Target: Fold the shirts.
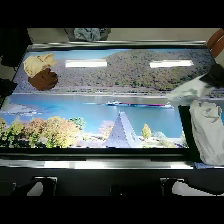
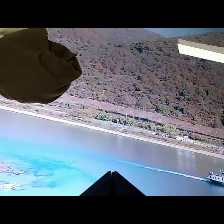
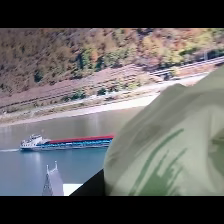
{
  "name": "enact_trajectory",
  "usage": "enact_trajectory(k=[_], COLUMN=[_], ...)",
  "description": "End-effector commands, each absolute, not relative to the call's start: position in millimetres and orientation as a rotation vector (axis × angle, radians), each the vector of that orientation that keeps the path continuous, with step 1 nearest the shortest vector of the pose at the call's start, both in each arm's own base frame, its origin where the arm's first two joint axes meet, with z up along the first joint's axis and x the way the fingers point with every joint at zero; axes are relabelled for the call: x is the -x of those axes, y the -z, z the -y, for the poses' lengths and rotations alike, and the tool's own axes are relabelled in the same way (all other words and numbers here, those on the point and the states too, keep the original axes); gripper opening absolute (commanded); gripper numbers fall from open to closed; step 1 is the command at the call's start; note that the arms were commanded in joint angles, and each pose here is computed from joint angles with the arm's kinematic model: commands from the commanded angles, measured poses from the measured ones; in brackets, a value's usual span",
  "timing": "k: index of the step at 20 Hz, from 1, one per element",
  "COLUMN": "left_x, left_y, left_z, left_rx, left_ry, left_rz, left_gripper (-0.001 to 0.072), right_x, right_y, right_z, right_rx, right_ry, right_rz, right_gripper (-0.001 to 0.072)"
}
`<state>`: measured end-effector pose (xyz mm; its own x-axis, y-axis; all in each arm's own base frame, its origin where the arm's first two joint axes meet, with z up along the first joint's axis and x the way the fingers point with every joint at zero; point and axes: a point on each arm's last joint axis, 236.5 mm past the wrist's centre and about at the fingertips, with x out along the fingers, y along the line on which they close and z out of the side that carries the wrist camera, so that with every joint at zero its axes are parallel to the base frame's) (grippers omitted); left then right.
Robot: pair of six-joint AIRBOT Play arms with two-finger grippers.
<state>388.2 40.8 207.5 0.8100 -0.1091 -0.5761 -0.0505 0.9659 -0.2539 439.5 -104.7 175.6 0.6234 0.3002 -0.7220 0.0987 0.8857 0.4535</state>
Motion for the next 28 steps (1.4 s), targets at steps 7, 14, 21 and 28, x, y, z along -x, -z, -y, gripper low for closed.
enact_trajectory(k=[7,14,21,28], left_x=[-388,-389,-391,-391], left_y=[-207,-208,-210,-210], left_z=[-41,-42,-43,-43], left_rx=[0.265,0.264,0.263,0.264], left_ry=[0.031,0.029,0.025,0.025], left_rz=[-0.629,-0.622,-0.612,-0.611], left_gripper=[0.0027,0.0027,0.0027,0.0027], right_x=[-365,-265,-160,-133], right_y=[-203,-179,-111,-34], right_z=[216,215,232,224], right_rx=[-0.578,-0.616,-0.577,-0.606], right_ry=[0.149,0.229,0.556,0.617], right_rz=[-0.824,-1.126,-1.489,-1.579], right_gripper=[0.005,0.0052,0.0053,0.0053])
